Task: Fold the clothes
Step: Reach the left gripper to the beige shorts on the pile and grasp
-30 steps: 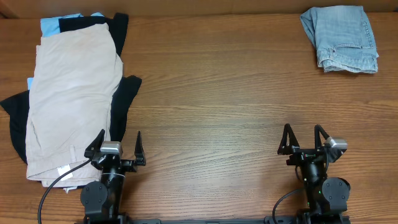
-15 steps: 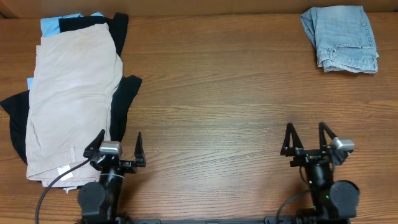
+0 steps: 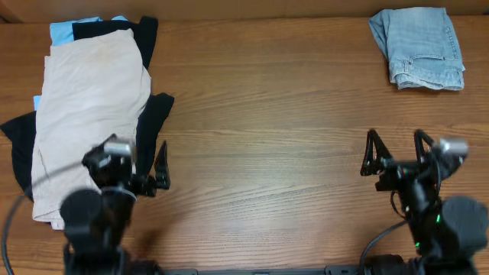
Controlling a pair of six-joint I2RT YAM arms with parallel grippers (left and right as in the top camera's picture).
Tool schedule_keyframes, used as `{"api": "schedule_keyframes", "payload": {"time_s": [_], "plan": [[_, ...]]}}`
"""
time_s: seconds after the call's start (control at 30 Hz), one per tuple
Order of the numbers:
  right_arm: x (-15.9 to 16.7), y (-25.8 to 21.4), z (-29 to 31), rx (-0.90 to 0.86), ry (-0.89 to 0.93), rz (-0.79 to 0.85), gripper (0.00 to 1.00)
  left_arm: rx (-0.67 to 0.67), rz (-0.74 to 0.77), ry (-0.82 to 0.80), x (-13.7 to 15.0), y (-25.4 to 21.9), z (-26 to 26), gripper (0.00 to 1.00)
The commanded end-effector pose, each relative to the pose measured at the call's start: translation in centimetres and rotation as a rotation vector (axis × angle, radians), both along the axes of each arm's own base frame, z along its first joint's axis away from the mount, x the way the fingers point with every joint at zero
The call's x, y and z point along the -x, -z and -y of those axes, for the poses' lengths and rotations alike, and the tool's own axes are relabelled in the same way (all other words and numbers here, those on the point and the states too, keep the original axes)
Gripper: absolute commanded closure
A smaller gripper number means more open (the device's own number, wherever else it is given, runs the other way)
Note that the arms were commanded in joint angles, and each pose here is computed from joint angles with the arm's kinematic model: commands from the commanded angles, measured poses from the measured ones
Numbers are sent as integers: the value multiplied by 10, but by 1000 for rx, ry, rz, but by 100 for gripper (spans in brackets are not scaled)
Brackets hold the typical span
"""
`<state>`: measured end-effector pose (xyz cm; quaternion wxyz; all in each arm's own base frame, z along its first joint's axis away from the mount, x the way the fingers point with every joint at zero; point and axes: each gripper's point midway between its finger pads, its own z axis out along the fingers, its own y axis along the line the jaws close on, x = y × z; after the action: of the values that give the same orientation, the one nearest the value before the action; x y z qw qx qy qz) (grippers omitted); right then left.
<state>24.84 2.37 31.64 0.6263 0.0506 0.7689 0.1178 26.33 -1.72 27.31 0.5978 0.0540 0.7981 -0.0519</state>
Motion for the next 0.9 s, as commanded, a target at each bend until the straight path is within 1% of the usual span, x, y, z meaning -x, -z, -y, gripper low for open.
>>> {"api": "schedule_keyframes", "payload": {"time_s": [0.0, 0.13, 0.3, 0.43, 0.57, 0.67, 0.77, 0.87], "plan": [[-15, -16, -5, 15, -23, -69, 0, -17, -84, 39, -19, -21, 2, 0], [-35, -5, -6, 22, -24, -246, 0, -31, -268, 86, -37, -18, 5, 0], [-63, 20, -9, 26, -33, -463, 0, -18, -515, 105, -61, 4, 2, 0], [-82, 44, -22, -9, -97, -555, 0, -4, -607, 108, -83, 26, 0, 0], [-94, 70, -34, -41, -156, -638, 0, -14, -616, 69, -110, 45, -10, 0], [-99, 79, -35, -44, -160, -664, 0, -26, -600, -40, -127, 51, -36, 0], [-100, 80, -35, -44, -160, -663, 0, -23, -575, -88, -139, 54, -61, 0], [-102, 79, -35, -44, -160, -655, 0, -117, -520, 21, -149, 58, -81, 0]]}}
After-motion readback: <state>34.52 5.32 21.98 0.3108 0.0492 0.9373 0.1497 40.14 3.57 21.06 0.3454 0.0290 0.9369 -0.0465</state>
